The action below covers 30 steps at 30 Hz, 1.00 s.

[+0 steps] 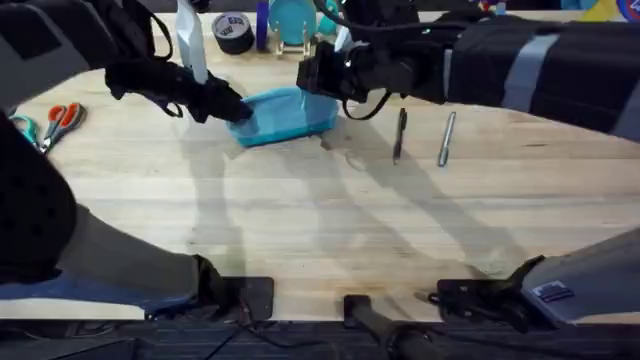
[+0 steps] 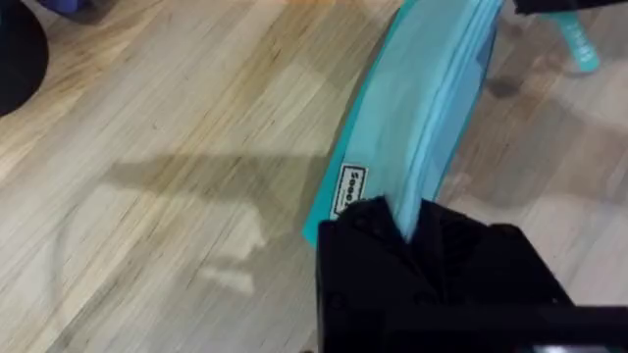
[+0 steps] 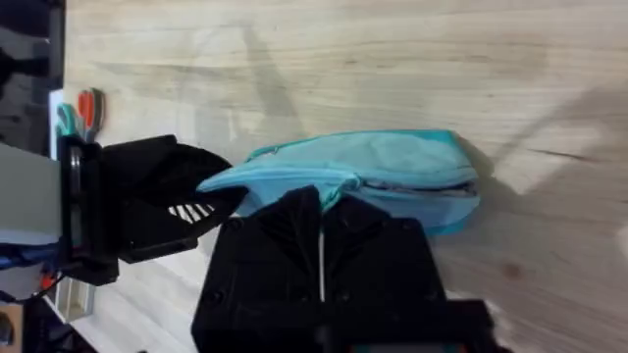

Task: Unzip the bag, pick up the pens from the table one at a time and place them inside, then zip the bag closed.

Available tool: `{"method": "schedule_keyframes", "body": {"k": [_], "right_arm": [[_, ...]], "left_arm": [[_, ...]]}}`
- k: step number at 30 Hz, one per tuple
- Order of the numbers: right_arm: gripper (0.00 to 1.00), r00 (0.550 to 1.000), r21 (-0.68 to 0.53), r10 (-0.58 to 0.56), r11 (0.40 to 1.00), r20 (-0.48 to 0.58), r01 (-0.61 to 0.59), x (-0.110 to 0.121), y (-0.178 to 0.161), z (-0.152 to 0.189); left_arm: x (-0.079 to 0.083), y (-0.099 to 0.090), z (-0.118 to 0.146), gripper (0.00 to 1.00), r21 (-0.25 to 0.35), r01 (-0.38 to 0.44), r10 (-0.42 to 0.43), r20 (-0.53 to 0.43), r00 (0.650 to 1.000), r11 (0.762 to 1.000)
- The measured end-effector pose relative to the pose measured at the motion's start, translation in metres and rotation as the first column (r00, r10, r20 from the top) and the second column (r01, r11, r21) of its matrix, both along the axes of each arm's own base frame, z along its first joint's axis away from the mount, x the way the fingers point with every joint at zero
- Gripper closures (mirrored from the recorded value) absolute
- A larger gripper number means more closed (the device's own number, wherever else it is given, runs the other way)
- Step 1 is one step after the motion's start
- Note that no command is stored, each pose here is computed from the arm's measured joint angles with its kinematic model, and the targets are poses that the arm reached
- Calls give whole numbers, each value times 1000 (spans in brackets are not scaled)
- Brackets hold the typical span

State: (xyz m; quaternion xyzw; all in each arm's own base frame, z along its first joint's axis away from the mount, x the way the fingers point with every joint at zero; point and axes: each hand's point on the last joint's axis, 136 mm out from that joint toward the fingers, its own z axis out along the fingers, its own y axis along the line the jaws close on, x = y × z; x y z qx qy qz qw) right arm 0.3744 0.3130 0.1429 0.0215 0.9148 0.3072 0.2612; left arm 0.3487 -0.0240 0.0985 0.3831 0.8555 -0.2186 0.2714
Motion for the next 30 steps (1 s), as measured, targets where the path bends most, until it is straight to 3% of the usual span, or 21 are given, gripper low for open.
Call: {"method": "schedule_keyframes", "body": {"k": [17,30], "right_arm": [[971,1000,1,5,1000,2,-5,-1,2,1],[970,996,-18,78,997,33,-77,-26,32,3]], "left_arm": [[0,0,0,959,0,0,0,0,1000,1000],[0,2,-1,959,7,-5,5,-2,1000,1000]]}}
